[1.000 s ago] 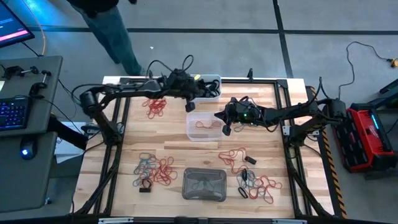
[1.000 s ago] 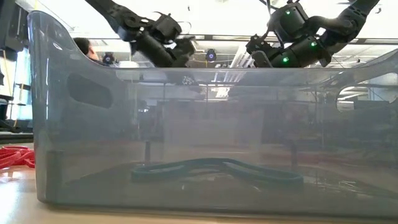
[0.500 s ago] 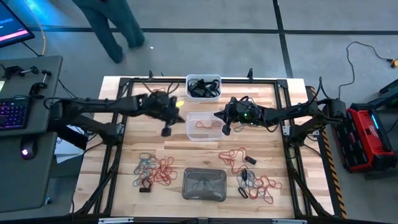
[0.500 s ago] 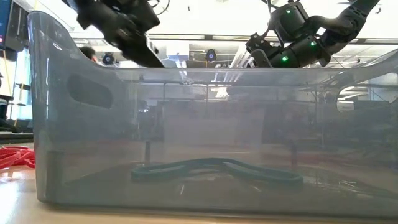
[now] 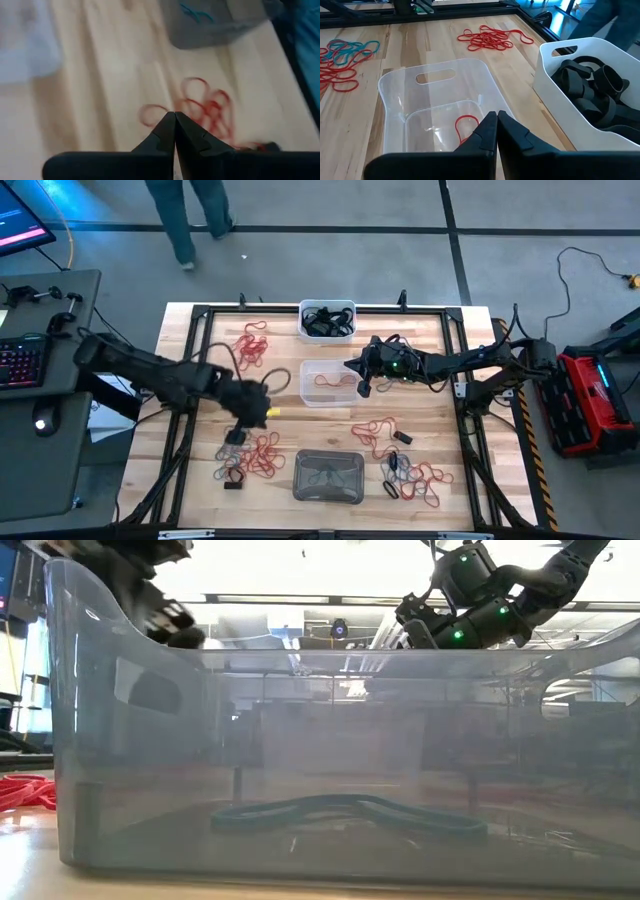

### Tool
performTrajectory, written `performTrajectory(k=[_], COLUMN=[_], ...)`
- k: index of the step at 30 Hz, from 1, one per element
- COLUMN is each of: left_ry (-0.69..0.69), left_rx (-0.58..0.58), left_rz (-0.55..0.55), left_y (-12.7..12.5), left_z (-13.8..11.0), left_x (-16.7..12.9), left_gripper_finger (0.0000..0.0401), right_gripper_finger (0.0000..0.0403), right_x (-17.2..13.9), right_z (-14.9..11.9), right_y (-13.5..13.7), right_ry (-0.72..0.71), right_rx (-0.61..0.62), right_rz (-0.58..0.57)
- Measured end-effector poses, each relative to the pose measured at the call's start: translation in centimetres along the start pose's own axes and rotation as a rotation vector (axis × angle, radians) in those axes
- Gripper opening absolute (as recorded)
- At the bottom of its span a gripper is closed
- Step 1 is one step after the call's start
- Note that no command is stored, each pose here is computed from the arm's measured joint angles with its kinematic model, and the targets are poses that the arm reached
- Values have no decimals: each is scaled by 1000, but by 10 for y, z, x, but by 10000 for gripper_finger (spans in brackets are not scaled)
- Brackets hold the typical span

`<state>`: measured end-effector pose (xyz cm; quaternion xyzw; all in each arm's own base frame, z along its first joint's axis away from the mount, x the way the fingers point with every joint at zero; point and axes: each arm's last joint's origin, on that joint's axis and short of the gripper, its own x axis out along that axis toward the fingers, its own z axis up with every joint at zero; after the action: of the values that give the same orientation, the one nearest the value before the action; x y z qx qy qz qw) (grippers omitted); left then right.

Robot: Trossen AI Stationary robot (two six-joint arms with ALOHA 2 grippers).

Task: Sort rubber bands into baskets
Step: Put the black rubber band into the white bin

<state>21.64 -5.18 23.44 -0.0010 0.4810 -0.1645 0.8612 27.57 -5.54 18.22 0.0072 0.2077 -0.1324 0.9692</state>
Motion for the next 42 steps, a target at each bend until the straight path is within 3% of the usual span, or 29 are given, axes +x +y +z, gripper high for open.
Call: performTrajectory(k=[17, 25, 35, 42], left_ry=[256, 349, 437, 467], left_rx=[-168, -295, -434, -497], left_rz=[-52, -42, 72, 138], left_y=[-109, -154, -164, -160], left_z=[-36, -54, -64, -68], left_x=[34, 55, 81, 82], left_gripper_finger=[2, 34, 93, 102], right_gripper_finger=[0, 0, 0, 0], right_x=[0, 0, 0, 0], right_z=[0, 0, 0, 0], right_y=[0, 0, 0, 0], right_ry=[0, -1, -1, -1], right_rx=[-19, -45, -45, -45], right_rz=[0, 0, 0, 0])
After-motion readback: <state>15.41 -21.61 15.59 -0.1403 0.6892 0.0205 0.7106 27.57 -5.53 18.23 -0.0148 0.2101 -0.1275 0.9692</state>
